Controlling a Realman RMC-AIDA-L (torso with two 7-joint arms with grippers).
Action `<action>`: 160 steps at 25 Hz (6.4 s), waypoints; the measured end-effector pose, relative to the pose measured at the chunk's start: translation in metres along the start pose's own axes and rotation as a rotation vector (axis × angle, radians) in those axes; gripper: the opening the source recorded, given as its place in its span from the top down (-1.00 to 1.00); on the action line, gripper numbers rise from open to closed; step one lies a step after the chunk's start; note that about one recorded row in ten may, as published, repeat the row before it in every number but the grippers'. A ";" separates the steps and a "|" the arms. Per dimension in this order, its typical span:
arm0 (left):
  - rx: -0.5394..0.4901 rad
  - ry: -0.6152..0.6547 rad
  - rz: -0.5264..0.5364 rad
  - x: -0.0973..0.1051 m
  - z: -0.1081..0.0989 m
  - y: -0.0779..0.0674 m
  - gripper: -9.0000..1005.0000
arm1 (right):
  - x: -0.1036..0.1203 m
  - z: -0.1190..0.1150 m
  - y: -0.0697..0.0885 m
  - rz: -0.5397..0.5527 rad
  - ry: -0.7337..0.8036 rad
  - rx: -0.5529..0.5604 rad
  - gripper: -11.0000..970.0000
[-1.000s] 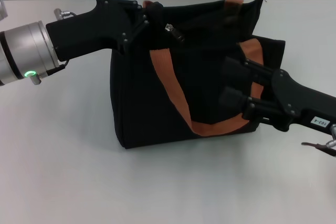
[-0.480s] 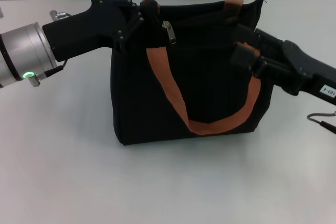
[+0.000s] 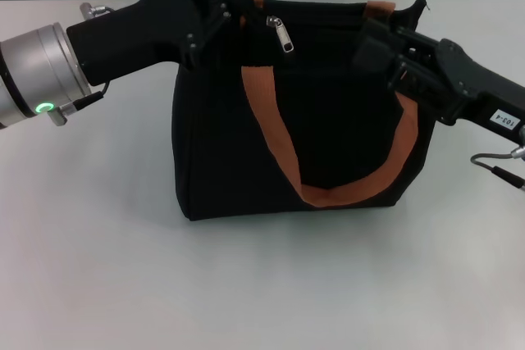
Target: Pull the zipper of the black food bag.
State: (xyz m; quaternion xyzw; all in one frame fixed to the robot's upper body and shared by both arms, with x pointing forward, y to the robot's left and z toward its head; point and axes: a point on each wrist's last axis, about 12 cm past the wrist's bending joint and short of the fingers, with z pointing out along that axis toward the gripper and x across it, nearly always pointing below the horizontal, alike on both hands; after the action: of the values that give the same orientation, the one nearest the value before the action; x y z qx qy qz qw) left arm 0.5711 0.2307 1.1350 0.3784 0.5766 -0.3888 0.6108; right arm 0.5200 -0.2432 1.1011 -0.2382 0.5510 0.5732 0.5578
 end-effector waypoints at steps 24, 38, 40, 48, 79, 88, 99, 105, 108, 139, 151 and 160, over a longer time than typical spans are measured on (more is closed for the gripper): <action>0.078 -0.046 0.060 -0.009 0.022 -0.004 0.88 | 0.007 0.007 -0.008 0.024 -0.053 0.086 0.42; 0.100 -0.054 0.070 -0.014 0.032 -0.003 0.87 | 0.008 0.019 -0.018 0.074 -0.007 0.114 0.42; 0.103 -0.055 0.072 -0.014 0.033 -0.003 0.87 | 0.007 0.021 -0.019 0.080 -0.002 0.115 0.42; 0.108 -0.058 0.077 -0.016 0.035 -0.003 0.86 | 0.010 0.028 -0.017 0.135 0.045 0.079 0.42; 0.109 -0.056 0.081 -0.015 0.037 -0.003 0.84 | 0.008 0.035 -0.017 0.205 0.067 0.050 0.45; 0.109 -0.056 0.080 -0.015 0.037 -0.003 0.83 | 0.008 0.039 -0.020 0.236 0.102 0.056 0.72; 0.106 -0.056 0.088 -0.014 0.037 -0.003 0.83 | 0.006 0.036 -0.021 0.228 0.089 0.070 0.98; 0.076 -0.067 0.071 -0.009 0.031 -0.003 0.82 | 0.008 0.030 -0.022 0.237 0.081 0.099 0.98; 0.058 -0.074 0.069 -0.006 0.027 -0.002 0.82 | 0.008 0.029 -0.023 0.237 0.080 0.113 0.98; 0.001 -0.086 0.066 -0.005 0.015 0.003 0.80 | 0.004 -0.016 -0.030 0.253 -0.011 0.301 0.89; -0.008 -0.088 0.066 -0.005 0.014 0.004 0.79 | 0.004 -0.028 -0.029 0.247 -0.034 0.339 0.84; -0.015 -0.086 0.064 -0.004 0.013 0.005 0.78 | 0.000 -0.043 -0.021 0.188 -0.117 0.345 0.80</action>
State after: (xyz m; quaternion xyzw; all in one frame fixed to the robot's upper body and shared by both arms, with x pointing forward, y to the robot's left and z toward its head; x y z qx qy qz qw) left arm 0.5806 0.2207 1.1401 0.3749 0.5404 -0.3807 0.6500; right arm 0.5238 -0.2866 1.0810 -0.0530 0.6276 0.5324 0.5655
